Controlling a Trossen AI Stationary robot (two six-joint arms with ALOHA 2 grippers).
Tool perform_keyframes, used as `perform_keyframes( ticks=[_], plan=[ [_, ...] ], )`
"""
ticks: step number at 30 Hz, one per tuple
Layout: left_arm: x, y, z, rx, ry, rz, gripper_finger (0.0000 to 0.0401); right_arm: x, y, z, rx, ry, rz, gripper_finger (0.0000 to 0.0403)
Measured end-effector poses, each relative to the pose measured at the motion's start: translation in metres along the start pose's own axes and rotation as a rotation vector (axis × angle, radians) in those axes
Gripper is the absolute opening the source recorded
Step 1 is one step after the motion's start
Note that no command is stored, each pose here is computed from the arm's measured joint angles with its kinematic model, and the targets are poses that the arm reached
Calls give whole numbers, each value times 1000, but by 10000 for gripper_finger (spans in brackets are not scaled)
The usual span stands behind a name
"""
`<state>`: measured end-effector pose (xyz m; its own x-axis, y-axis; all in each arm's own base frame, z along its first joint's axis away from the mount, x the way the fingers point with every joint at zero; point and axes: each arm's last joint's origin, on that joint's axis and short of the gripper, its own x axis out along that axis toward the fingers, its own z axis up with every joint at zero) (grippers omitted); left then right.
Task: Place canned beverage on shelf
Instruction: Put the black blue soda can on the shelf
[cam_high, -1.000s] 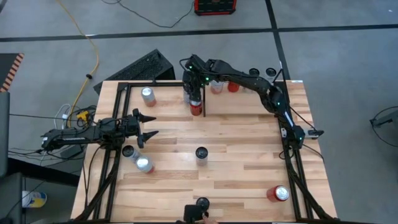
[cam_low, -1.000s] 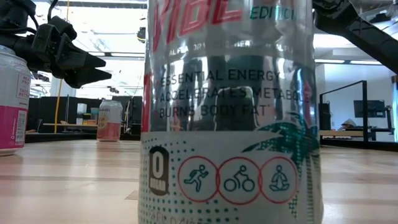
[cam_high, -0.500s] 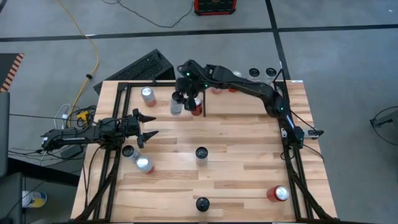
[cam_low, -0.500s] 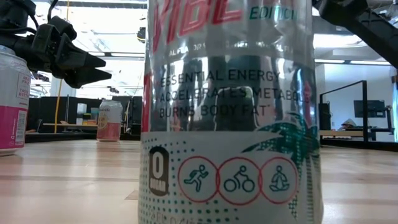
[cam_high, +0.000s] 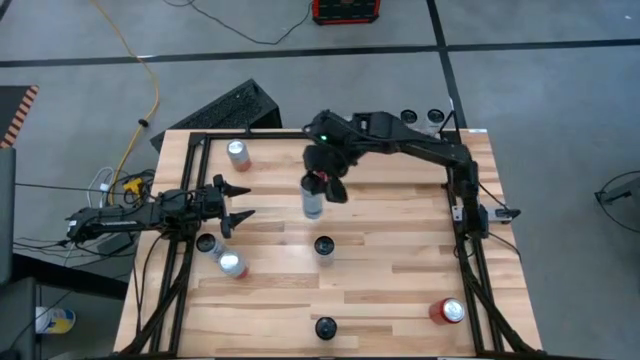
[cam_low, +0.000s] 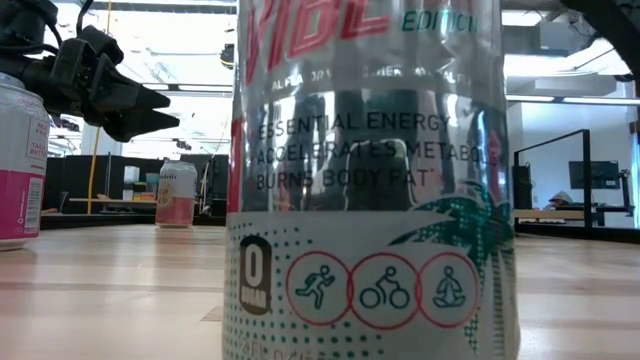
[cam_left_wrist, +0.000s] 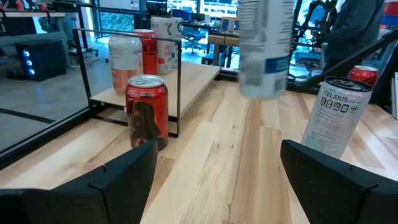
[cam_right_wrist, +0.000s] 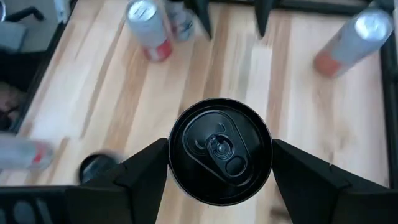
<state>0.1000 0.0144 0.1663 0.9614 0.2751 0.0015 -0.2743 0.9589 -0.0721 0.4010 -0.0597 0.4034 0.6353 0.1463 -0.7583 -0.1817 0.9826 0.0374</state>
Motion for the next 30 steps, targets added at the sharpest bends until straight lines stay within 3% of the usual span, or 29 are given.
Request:
perform_keyframes(
  ticks=[6, 11, 16, 21, 26, 30],
  plan=[
    [0, 0, 0, 0, 0, 0, 327, -22, 21, -17, 87, 153, -134, 286],
    [0, 0, 0, 0, 0, 0, 327, -52, 29, -47, 194, 212, -241, 286],
    [0, 0, 0, 0, 0, 0, 327, -92, 38, -102, 332, 219, -397, 286],
    [0, 0, 0, 0, 0, 0, 327, -119, 39, -170, 516, 172, -633, 286],
    [0, 0, 0, 0, 0, 0, 327, -122, 29, -222, 761, 167, -768, 286],
    [0, 0, 0, 0, 0, 0, 327, -124, 15, -240, 875, 167, -842, 286]
  ],
)
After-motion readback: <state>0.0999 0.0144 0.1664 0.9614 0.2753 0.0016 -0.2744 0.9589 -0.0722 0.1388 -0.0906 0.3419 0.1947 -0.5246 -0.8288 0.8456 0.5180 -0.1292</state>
